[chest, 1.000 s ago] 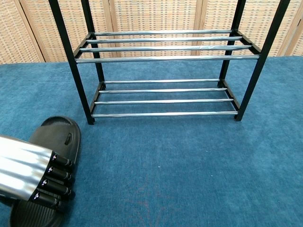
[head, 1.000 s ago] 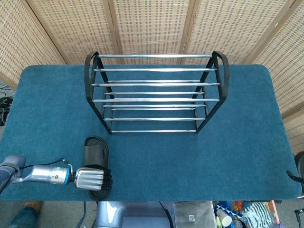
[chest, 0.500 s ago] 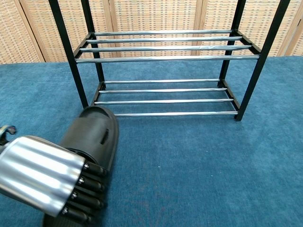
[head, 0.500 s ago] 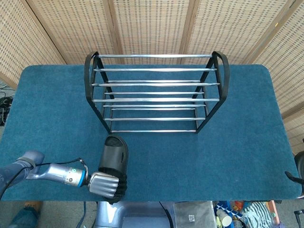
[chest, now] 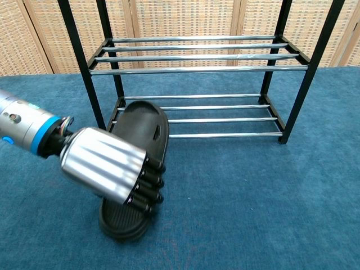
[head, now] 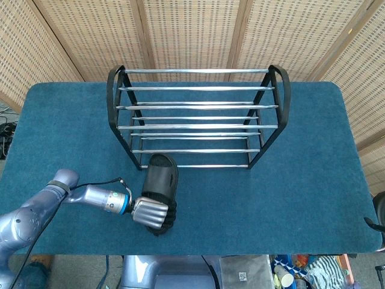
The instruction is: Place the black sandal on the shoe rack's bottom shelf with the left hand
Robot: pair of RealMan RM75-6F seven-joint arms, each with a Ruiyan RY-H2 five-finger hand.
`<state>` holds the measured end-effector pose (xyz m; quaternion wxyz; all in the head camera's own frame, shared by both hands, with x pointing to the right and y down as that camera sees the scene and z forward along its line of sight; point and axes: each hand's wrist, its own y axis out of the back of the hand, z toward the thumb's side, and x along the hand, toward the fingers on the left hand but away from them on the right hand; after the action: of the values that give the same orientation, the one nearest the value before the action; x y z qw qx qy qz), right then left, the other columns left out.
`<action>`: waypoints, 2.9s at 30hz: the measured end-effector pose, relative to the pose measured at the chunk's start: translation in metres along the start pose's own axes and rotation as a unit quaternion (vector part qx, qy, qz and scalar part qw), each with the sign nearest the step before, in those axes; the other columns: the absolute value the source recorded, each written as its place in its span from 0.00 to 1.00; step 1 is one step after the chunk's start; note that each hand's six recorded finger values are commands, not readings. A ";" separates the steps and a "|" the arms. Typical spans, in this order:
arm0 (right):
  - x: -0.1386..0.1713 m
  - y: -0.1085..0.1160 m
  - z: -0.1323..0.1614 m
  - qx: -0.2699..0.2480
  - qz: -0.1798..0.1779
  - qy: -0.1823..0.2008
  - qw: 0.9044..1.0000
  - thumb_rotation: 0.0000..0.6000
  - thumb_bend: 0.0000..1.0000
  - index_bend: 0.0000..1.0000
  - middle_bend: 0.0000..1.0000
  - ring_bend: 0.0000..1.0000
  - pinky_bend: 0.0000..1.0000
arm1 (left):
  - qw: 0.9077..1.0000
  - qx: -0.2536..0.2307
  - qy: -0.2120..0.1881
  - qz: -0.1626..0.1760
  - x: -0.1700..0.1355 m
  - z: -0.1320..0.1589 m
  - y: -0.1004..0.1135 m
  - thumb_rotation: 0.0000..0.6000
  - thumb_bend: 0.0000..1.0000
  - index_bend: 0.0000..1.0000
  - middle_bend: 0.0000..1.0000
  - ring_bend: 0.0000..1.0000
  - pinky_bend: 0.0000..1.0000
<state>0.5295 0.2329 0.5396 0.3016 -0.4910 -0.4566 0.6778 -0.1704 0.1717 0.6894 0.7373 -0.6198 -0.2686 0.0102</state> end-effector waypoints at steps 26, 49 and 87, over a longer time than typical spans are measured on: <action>-0.009 -0.010 -0.013 0.008 0.015 -0.031 0.999 1.00 0.00 0.00 0.00 0.00 0.00 | 0.994 -0.012 0.088 -0.071 -0.006 -0.079 -0.034 1.00 0.17 0.69 0.58 0.53 0.57; -0.010 -0.016 -0.015 0.014 0.022 -0.039 0.999 1.00 0.00 0.00 0.00 0.00 0.00 | 0.990 0.004 0.099 -0.105 -0.019 -0.089 -0.044 1.00 0.17 0.42 0.19 0.18 0.35; -0.003 -0.013 -0.004 0.005 0.025 -0.013 1.000 1.00 0.00 0.00 0.00 0.00 0.00 | 0.999 0.012 0.036 -0.023 -0.072 -0.066 -0.001 1.00 0.17 0.03 0.00 0.00 0.05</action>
<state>0.5340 0.2370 0.5521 0.2812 -0.4917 -0.4444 0.6940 -0.2053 0.0869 0.6566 0.7542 -0.6044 -0.2556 -0.0254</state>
